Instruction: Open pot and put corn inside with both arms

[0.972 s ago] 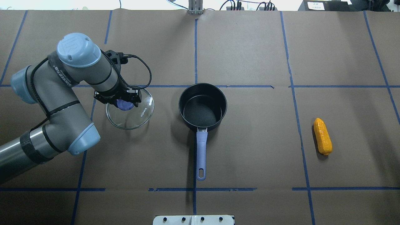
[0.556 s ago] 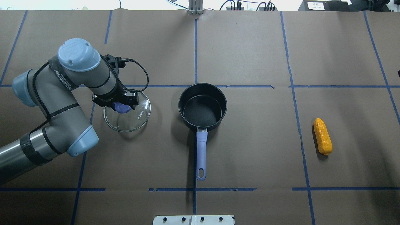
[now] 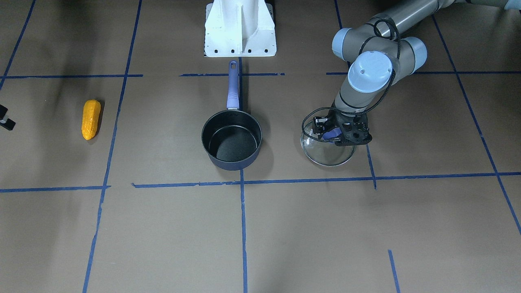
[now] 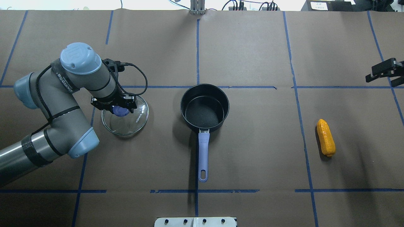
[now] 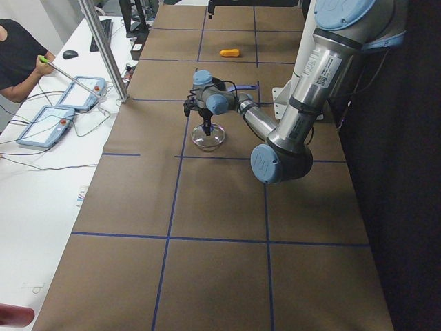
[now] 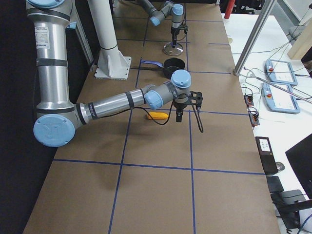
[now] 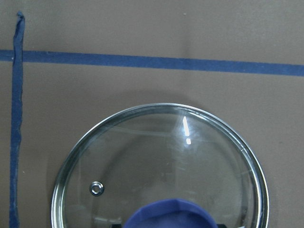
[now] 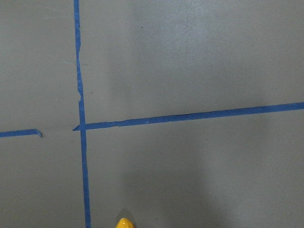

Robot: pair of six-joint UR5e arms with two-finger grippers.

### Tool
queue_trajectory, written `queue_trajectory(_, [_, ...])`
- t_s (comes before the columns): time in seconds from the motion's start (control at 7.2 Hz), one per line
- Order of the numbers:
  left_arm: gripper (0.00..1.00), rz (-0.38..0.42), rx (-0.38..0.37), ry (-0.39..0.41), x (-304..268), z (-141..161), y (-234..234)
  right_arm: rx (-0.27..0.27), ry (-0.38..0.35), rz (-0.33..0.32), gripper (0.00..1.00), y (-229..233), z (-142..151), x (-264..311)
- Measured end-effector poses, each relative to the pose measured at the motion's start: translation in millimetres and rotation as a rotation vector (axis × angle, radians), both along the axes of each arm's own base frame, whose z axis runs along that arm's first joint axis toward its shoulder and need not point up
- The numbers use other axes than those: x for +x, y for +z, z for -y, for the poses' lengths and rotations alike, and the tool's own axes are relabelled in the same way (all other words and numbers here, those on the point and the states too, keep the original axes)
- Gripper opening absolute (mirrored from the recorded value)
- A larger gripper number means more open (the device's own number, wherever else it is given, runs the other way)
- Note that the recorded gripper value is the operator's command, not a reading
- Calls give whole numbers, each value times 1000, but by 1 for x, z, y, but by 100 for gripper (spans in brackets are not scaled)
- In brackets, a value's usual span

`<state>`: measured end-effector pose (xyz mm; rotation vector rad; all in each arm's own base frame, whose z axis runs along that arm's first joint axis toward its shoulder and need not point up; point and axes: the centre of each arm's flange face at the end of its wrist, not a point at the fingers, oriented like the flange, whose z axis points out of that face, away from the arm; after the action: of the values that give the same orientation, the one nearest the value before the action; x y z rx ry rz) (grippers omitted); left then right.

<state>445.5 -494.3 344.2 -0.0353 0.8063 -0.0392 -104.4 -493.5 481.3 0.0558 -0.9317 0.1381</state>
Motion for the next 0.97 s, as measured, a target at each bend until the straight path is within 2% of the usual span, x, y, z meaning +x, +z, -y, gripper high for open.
queue_trajectory(0.56, [100, -1, 1, -6, -2, -1, -1, 1, -36, -21, 100, -2, -8, -38])
queue_trajectory(0.97, [100, -18, 12, -20, -17, 1, -18, -16, -40, -62, 100, -5, -25, -106])
